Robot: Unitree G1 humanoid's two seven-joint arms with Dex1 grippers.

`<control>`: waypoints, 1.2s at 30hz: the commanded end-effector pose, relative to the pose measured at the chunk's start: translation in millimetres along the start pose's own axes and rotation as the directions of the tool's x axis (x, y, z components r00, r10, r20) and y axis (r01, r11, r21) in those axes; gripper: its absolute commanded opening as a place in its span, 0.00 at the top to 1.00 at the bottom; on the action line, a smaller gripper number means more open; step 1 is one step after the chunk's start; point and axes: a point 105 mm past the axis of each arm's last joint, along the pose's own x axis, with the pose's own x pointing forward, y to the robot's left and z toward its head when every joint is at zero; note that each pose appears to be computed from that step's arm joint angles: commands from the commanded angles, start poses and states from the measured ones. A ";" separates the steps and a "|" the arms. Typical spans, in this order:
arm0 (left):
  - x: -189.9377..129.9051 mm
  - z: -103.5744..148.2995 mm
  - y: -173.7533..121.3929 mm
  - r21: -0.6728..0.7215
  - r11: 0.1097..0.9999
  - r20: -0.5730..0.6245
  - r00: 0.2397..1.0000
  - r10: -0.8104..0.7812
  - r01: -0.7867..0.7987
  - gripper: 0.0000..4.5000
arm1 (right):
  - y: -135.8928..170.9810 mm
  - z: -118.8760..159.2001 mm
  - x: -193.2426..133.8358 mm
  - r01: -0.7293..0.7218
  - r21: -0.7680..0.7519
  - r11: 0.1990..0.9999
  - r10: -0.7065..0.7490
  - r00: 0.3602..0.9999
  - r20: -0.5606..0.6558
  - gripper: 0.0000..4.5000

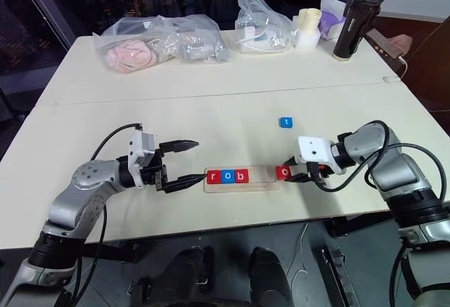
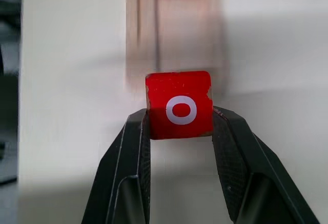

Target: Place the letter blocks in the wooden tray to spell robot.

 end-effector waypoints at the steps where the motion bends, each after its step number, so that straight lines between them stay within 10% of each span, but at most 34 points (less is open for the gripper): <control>1: 2.6 8.4 0.5 0.033 0.999 0.027 1.000 -0.004 0.004 0.00 | -2.5 20.6 2.6 0.028 -0.022 0.999 -0.027 0.999 0.029 0.75; 36: -8.1 4.8 -19.1 0.017 0.983 -0.038 0.982 -0.183 0.183 0.00 | -0.3 24.4 43.8 0.030 -0.017 0.999 -0.030 0.999 -0.014 0.75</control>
